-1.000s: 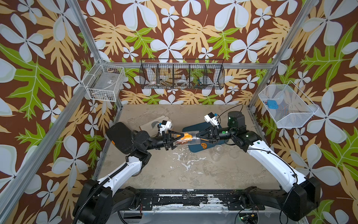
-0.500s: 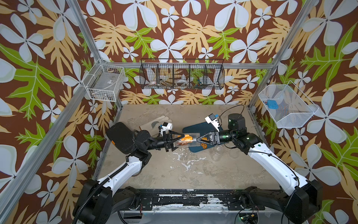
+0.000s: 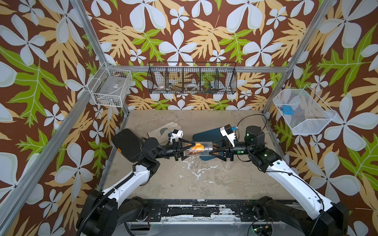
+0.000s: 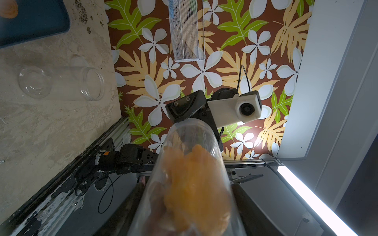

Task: Pour the cookies out of the jar
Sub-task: Unscrew the lid from the jar.

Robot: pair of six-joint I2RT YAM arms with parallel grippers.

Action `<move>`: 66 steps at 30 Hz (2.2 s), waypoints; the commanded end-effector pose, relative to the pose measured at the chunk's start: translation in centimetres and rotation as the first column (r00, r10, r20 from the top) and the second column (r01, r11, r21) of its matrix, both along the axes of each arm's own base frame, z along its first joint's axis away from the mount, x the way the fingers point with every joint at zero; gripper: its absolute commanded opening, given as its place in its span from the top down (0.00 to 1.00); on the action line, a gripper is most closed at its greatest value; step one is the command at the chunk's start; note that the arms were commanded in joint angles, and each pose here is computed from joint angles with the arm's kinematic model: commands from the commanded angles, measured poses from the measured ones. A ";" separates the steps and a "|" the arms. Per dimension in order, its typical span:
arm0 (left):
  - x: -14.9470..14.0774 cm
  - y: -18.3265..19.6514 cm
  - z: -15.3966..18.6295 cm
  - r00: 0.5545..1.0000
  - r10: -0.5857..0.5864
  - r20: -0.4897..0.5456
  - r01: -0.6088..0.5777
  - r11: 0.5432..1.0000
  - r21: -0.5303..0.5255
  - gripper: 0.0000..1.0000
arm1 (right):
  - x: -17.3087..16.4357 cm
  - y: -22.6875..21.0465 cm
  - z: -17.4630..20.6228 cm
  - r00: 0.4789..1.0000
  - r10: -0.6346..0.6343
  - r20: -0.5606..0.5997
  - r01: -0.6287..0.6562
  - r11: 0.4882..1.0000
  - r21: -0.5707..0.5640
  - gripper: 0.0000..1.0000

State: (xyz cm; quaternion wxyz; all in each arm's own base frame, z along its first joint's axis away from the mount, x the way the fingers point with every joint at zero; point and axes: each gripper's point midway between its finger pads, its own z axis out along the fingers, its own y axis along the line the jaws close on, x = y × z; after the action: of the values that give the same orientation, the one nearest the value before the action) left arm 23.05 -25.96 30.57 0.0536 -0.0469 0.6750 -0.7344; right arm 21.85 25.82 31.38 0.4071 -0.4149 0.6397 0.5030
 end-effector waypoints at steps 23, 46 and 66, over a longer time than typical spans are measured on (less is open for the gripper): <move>0.0 0.5 -0.6 0.999 0.029 -0.024 -0.029 1.000 -0.002 0.67 | -1.5 -0.1 -1.5 0.691 0.124 0.712 0.036 0.978 -0.205 0.00; 0.0 0.5 0.2 0.999 0.035 0.031 -0.036 0.999 0.009 0.66 | 4.9 -4.7 3.6 0.676 -0.278 -0.682 0.359 0.933 -0.026 0.01; 0.0 0.6 0.3 0.999 0.038 0.038 -0.039 0.999 0.008 0.66 | -0.5 1.0 0.8 0.647 -0.036 -0.762 0.096 0.995 0.035 0.08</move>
State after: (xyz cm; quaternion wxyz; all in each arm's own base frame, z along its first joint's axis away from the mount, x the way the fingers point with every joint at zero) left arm 23.09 -25.49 30.24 0.0683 -0.0578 0.6813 -0.7265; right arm 21.74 26.27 30.98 0.1289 -0.1056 0.7623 0.6254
